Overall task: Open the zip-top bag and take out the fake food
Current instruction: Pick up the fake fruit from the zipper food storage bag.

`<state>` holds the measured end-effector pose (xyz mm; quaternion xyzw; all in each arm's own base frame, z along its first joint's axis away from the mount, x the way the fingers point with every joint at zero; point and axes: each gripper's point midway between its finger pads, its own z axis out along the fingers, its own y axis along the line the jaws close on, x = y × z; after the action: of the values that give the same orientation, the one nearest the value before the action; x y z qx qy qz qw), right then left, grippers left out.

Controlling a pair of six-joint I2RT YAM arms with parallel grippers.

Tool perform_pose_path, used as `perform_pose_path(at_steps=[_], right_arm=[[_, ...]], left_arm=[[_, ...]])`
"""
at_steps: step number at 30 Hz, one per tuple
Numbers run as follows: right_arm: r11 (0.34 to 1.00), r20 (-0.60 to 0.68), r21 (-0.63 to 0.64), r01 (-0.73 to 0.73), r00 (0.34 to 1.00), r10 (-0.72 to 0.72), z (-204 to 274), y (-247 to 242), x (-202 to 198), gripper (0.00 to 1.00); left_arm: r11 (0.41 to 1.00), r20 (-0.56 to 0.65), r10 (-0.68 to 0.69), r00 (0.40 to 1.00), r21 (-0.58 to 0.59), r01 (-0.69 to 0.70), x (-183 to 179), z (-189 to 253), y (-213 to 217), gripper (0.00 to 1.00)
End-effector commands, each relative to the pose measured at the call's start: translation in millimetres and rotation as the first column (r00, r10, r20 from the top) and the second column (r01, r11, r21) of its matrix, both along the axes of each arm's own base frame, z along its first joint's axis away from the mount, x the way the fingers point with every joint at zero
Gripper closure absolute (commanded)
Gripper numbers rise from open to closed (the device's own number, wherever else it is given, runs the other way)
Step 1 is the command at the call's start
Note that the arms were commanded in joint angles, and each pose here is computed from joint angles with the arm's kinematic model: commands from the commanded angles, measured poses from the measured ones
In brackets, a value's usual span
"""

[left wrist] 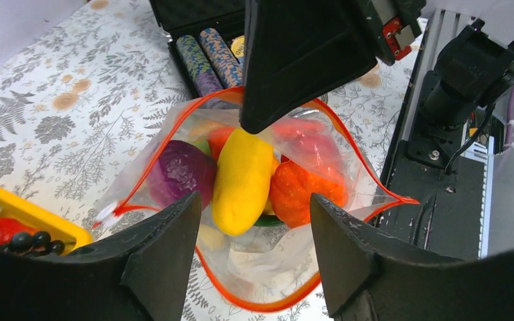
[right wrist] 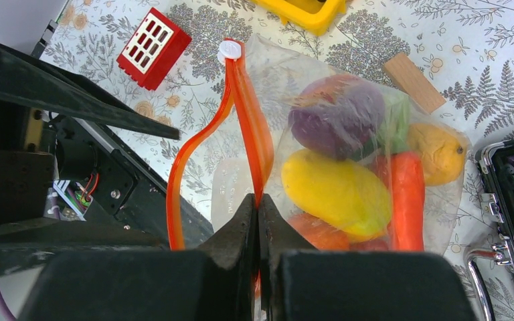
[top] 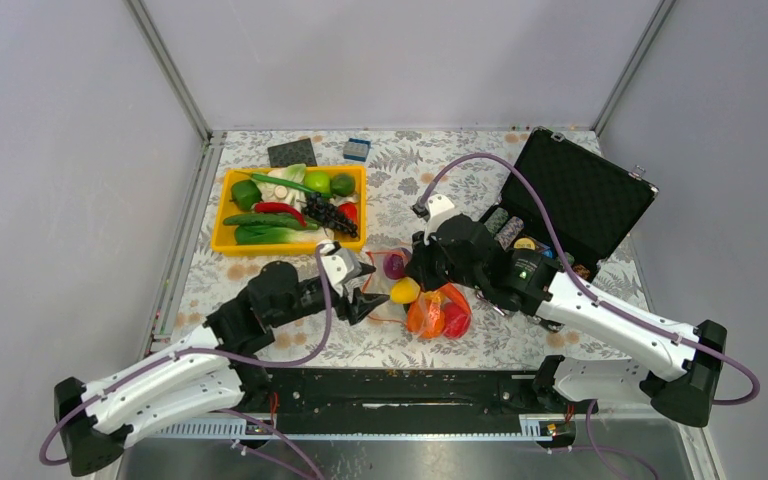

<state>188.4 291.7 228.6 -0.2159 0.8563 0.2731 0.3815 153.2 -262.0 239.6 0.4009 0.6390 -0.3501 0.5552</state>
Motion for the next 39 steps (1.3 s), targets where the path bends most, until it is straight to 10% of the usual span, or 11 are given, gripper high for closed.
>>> perform_pose_path(at_steps=[1,39], right_arm=[[0.998,0.035,0.054,-0.021,0.999,0.019,27.3,1.3,-2.4,1.0],[1.0,-0.022,0.018,0.018,1.0,-0.017,8.4,-18.5,-13.8,1.0]], left_arm=[[0.995,0.085,-0.079,0.993,-0.054,0.084,-0.5,13.5,-20.6,0.39],[0.996,0.165,-0.068,0.984,0.06,0.058,25.7,-73.0,-76.0,0.43]])
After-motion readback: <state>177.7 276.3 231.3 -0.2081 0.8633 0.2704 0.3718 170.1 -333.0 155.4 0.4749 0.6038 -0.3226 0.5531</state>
